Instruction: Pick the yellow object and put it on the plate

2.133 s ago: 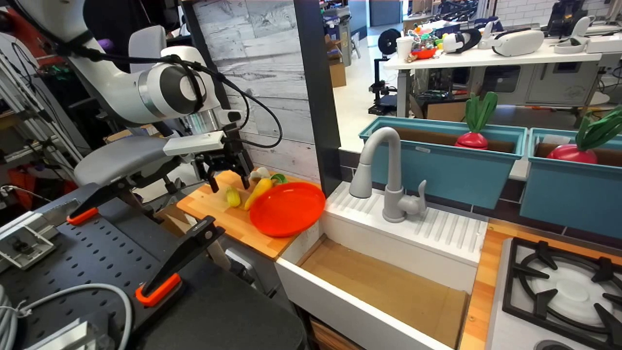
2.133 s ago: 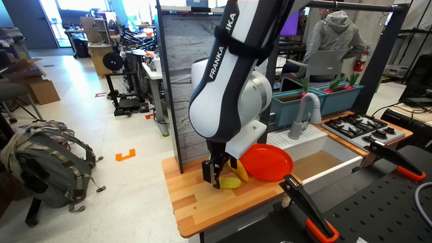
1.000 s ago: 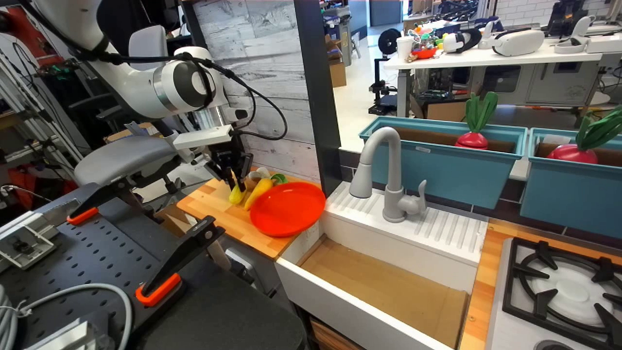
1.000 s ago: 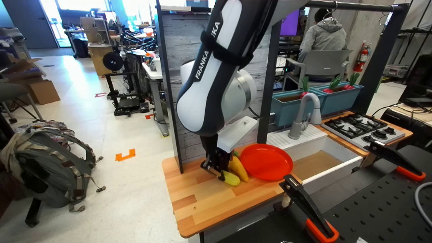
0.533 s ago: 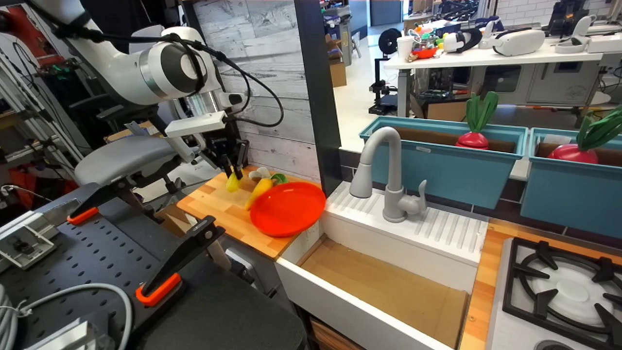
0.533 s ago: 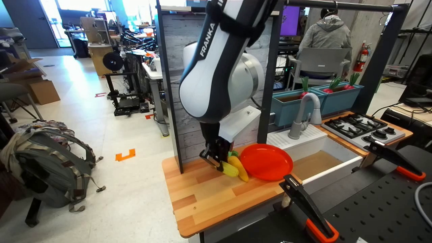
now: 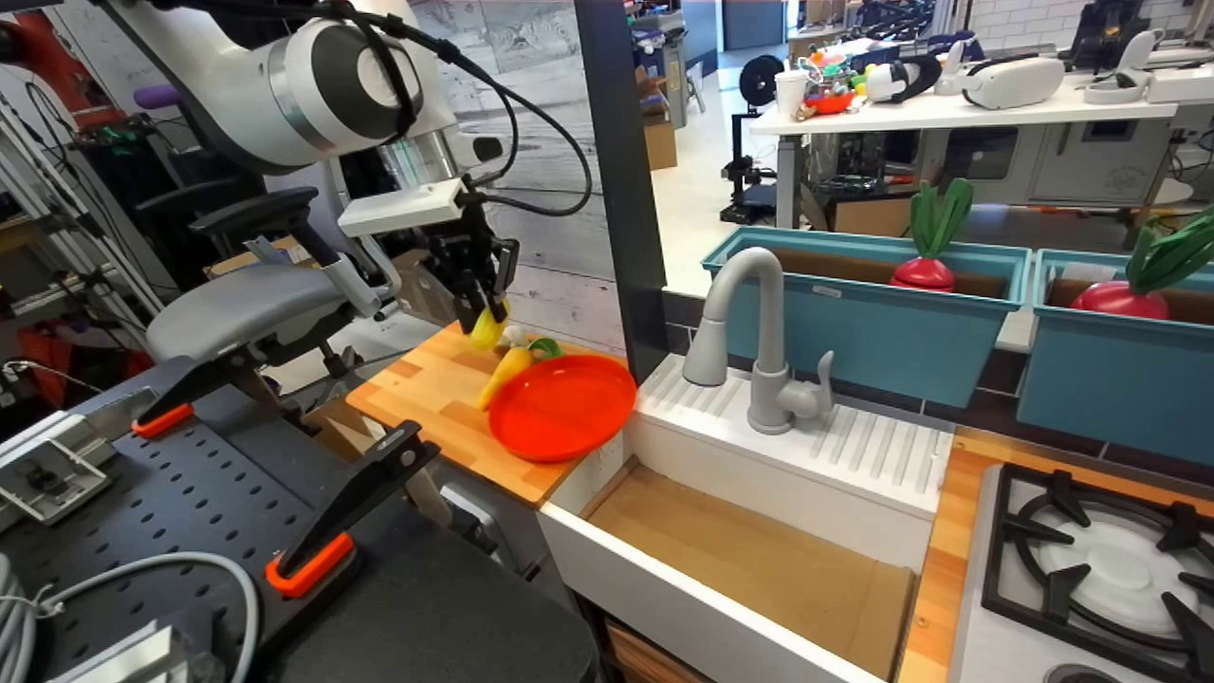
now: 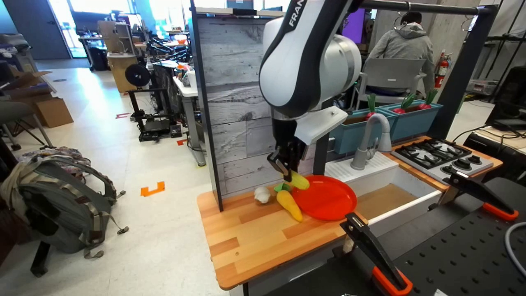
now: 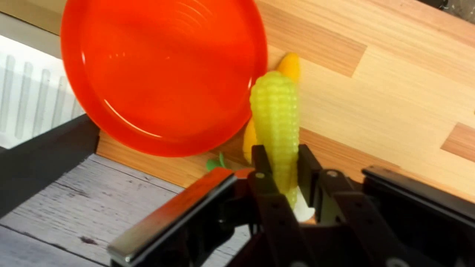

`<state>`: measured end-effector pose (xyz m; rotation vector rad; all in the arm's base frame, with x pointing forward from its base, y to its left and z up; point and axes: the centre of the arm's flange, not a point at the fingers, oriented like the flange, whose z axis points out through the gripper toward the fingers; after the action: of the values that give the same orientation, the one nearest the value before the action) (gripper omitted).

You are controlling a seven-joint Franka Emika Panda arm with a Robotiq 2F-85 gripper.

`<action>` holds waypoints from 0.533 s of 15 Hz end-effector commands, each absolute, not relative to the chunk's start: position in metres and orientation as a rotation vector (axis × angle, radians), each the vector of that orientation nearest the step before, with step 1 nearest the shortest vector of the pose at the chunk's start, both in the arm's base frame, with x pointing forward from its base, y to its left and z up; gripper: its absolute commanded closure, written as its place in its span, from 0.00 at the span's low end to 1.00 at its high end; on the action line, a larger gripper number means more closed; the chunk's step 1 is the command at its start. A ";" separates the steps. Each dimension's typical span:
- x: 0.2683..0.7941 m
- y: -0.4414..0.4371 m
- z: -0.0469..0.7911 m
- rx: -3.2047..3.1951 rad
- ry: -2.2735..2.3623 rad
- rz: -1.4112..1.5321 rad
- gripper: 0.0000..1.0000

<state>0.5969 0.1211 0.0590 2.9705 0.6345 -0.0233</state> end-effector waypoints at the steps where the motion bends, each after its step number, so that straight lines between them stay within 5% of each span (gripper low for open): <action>1: 0.598 0.084 0.069 2.996 0.537 0.005 0.94; 8: 0.616 0.030 0.054 3.042 0.375 -0.020 0.94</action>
<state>0.6091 0.0423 0.0606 3.0086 0.4267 -0.0252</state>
